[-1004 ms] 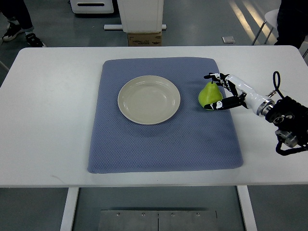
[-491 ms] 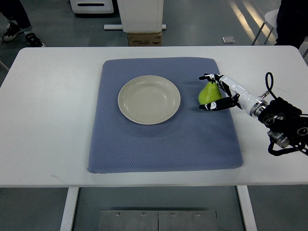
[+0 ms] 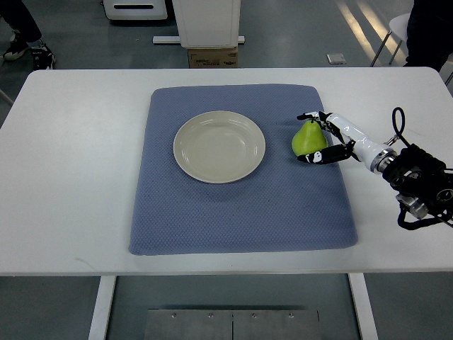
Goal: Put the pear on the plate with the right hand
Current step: 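Close the right hand fingers around the green pear, then lift the pear with the right hand and carry it over the plate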
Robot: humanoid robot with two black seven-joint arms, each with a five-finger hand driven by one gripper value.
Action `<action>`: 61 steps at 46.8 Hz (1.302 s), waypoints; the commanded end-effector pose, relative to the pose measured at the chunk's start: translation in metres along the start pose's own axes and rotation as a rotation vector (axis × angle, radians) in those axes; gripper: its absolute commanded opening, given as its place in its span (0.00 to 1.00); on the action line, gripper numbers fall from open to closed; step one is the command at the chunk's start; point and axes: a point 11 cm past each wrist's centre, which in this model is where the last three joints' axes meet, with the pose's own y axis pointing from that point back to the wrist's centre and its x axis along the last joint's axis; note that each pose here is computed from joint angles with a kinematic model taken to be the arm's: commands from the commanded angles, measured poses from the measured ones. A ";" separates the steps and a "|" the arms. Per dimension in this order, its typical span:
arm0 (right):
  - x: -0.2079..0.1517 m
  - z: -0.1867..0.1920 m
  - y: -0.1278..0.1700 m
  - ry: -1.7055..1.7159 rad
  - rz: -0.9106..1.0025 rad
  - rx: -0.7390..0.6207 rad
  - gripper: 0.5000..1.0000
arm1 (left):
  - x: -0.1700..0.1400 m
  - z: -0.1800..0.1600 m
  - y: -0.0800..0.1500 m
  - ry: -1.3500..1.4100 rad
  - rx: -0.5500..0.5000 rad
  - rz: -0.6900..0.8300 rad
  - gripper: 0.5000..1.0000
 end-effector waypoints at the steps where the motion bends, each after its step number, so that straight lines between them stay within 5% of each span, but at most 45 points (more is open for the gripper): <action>1: 0.000 0.001 0.000 0.000 -0.001 -0.001 0.84 | 0.000 -0.001 0.000 0.000 0.001 0.000 1.00; 24: -0.001 0.004 0.002 0.021 -0.011 -0.009 0.83 | 0.000 -0.001 0.000 0.000 0.001 0.000 1.00; 40: 0.006 0.016 0.006 0.089 -0.007 -0.034 0.58 | 0.000 -0.001 0.000 0.000 0.001 0.000 1.00; 50: 0.007 0.013 0.005 0.096 -0.008 -0.030 0.00 | 0.000 -0.001 0.000 0.000 0.001 0.000 1.00; 61: 0.009 0.007 0.002 0.098 -0.005 -0.013 0.00 | 0.000 -0.001 0.000 0.000 0.001 0.000 1.00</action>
